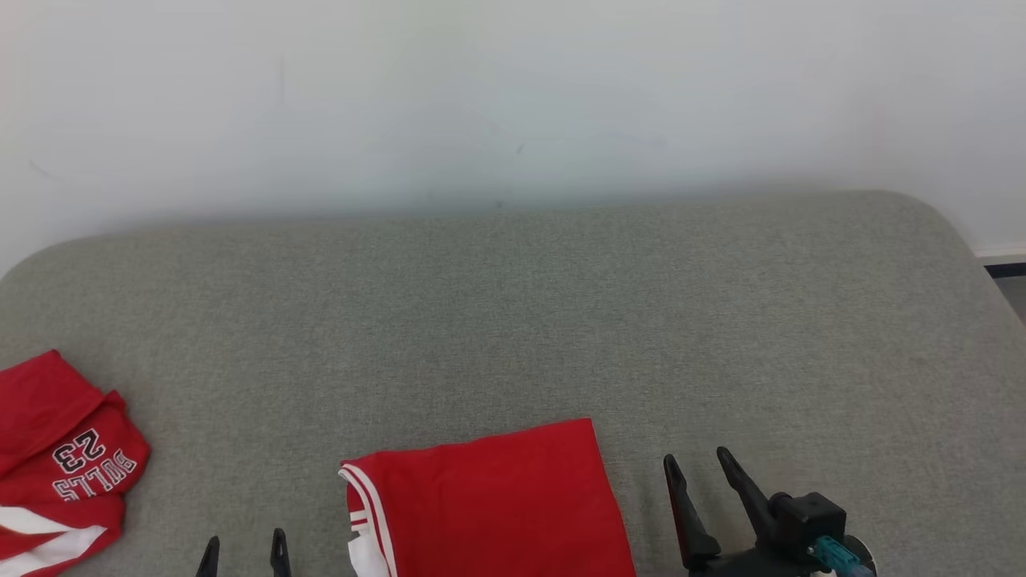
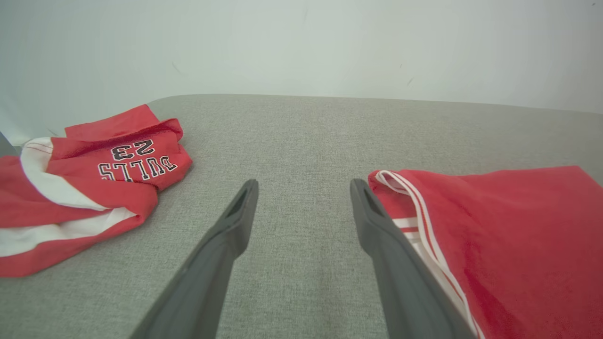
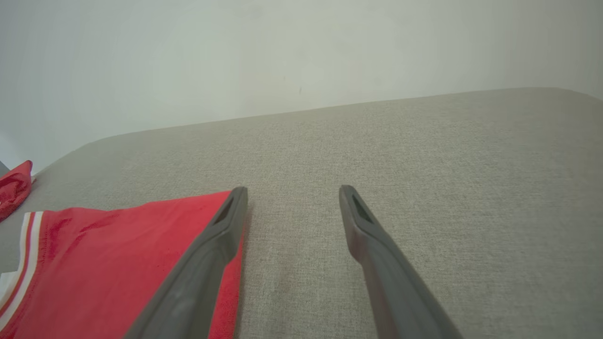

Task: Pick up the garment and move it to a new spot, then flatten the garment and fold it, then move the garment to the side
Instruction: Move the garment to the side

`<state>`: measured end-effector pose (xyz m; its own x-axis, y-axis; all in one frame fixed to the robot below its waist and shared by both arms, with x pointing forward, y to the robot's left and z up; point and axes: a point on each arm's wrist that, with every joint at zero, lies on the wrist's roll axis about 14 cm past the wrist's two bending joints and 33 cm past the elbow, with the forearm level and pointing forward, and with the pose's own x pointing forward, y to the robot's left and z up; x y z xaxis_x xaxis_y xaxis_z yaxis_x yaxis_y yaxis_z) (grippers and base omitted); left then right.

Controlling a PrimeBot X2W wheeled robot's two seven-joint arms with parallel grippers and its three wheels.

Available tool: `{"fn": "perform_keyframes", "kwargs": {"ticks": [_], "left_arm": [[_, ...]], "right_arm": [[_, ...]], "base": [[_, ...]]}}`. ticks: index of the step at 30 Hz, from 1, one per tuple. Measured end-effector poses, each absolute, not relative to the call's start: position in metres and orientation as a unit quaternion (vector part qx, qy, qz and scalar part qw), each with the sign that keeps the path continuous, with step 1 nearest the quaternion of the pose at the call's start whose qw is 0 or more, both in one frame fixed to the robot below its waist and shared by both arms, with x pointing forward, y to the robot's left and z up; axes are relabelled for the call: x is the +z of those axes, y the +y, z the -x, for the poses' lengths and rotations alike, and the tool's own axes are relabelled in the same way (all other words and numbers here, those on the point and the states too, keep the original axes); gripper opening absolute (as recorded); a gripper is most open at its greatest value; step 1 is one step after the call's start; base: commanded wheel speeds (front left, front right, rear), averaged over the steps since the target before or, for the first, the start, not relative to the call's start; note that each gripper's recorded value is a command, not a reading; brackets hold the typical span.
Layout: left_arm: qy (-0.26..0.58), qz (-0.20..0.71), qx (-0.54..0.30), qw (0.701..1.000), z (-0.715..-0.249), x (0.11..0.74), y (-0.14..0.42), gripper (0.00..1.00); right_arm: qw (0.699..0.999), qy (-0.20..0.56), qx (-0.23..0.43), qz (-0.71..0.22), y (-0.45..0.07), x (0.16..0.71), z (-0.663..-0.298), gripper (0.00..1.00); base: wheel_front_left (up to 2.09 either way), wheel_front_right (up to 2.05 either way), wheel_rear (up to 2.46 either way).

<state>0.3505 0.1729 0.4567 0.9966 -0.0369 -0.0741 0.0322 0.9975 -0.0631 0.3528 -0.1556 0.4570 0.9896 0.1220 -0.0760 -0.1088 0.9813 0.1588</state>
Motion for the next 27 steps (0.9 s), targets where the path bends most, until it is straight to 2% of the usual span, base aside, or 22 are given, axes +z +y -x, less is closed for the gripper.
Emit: {"fn": "perform_keyframes", "kwargs": {"ticks": [7, 15, 20, 21, 22, 23, 27], "left_arm": [[0.048, 0.036, 0.0, 0.998, -0.339, 0.45, 0.182, 1.0], [0.052, 0.041, 0.033, 0.997, -0.325, 0.447, 0.201, 1.0], [0.053, 0.041, 0.046, 0.997, -0.322, 0.446, 0.208, 1.0], [0.054, 0.042, 0.048, 0.997, -0.322, 0.446, 0.209, 1.0], [0.056, 0.043, 0.05, 0.996, -0.322, 0.444, 0.21, 1.0], [0.058, 0.045, 0.051, 0.996, -0.322, 0.443, 0.211, 1.0], [0.063, 0.045, 0.048, 0.996, -0.325, 0.44, 0.209, 1.0]], "right_arm": [[0.982, 0.111, 0.115, -0.097, -0.113, 0.425, -0.366, 1.0], [0.967, 0.193, 0.142, -0.087, -0.092, 0.386, -0.368, 1.0], [0.961, 0.208, 0.161, -0.091, -0.078, 0.381, -0.373, 1.0], [0.959, 0.212, 0.166, -0.093, -0.074, 0.379, -0.373, 0.74], [0.957, 0.216, 0.17, -0.095, -0.07, 0.378, -0.373, 0.33], [0.956, 0.219, 0.173, -0.095, -0.068, 0.377, -0.374, 0.0], [0.953, 0.224, 0.177, -0.097, -0.065, 0.375, -0.377, 0.0]], "base": [[0.0, 0.0, 0.0], [0.0, 0.0, 0.0], [0.0, 0.0, 0.0], [0.0, 0.0, 0.0], [0.0, 0.0, 0.0], [0.0, 0.0, 0.0], [0.0, 0.0, 0.0]]}}
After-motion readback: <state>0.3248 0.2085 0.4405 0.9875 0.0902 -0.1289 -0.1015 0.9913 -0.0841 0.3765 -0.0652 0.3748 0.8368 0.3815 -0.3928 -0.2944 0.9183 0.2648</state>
